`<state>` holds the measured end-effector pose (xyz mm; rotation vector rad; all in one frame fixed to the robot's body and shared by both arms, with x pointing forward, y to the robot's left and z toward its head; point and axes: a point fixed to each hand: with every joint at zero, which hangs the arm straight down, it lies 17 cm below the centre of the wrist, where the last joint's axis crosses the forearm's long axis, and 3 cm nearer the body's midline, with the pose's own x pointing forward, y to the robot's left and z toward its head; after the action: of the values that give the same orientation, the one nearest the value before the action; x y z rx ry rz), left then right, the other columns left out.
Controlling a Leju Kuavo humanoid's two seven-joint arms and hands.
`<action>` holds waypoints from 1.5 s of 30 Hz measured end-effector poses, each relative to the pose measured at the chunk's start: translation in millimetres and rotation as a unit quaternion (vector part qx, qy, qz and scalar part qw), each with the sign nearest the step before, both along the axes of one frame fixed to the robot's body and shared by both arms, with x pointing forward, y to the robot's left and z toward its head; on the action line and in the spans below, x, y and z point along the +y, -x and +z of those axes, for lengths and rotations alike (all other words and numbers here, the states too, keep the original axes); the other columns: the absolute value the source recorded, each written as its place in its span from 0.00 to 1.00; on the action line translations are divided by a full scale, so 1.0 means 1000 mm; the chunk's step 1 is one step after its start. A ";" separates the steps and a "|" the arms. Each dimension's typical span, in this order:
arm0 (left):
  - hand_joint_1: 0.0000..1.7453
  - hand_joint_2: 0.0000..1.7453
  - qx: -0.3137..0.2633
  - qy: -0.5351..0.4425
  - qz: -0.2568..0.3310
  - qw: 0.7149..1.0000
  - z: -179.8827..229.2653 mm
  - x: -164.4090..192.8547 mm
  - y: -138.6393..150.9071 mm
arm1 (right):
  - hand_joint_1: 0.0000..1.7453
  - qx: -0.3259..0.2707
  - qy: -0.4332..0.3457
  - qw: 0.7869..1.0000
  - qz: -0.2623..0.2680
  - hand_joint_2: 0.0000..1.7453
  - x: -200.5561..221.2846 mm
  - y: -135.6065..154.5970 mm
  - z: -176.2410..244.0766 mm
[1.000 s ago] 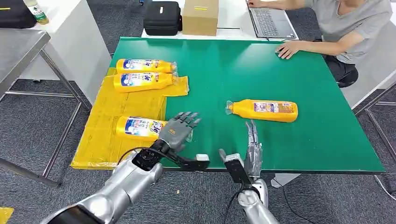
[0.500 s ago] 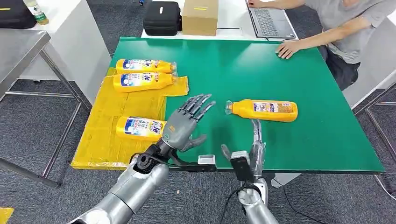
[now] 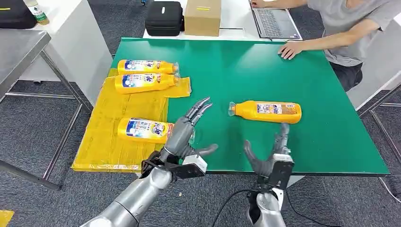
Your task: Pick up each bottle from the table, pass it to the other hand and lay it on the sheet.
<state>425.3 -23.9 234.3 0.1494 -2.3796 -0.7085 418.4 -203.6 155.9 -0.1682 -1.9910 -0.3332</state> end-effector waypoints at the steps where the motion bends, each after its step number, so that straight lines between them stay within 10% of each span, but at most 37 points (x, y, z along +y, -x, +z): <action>1: 0.00 1.00 0.005 0.007 -0.001 1.000 0.000 0.001 -0.001 | 0.00 -0.005 0.001 1.000 -0.005 1.00 -0.003 0.004 0.004; 5: 0.00 1.00 0.028 0.034 0.006 0.999 -0.004 0.006 -0.004 | 0.00 -0.026 0.002 0.999 -0.024 1.00 -0.013 0.019 0.020; 6: 0.00 1.00 0.029 0.038 0.009 0.999 -0.004 0.007 -0.005 | 0.00 -0.027 0.000 0.999 -0.023 0.00 -0.013 0.022 0.020; 7: 0.00 1.00 0.030 0.039 0.010 0.999 -0.004 0.008 -0.006 | 0.00 -0.028 -0.001 0.999 -0.022 1.00 -0.014 0.024 0.020; 35: 0.00 1.00 0.090 0.219 0.030 0.971 0.022 0.051 -0.012 | 0.00 -0.006 0.108 0.993 -0.052 1.00 -0.012 0.068 0.000; 36: 0.00 1.00 0.101 0.234 0.020 0.967 0.022 0.052 -0.011 | 0.00 0.002 0.092 0.995 -0.042 0.00 -0.011 0.067 -0.005; 45: 0.00 1.00 0.144 0.256 -0.010 0.956 0.005 0.048 -0.004 | 0.00 0.027 0.106 0.992 -0.058 0.00 -0.009 0.076 -0.022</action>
<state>429.4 23.6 238.8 -0.1885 -2.1989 -0.0930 342.6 -212.4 133.6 -0.4252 -1.9639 -0.1894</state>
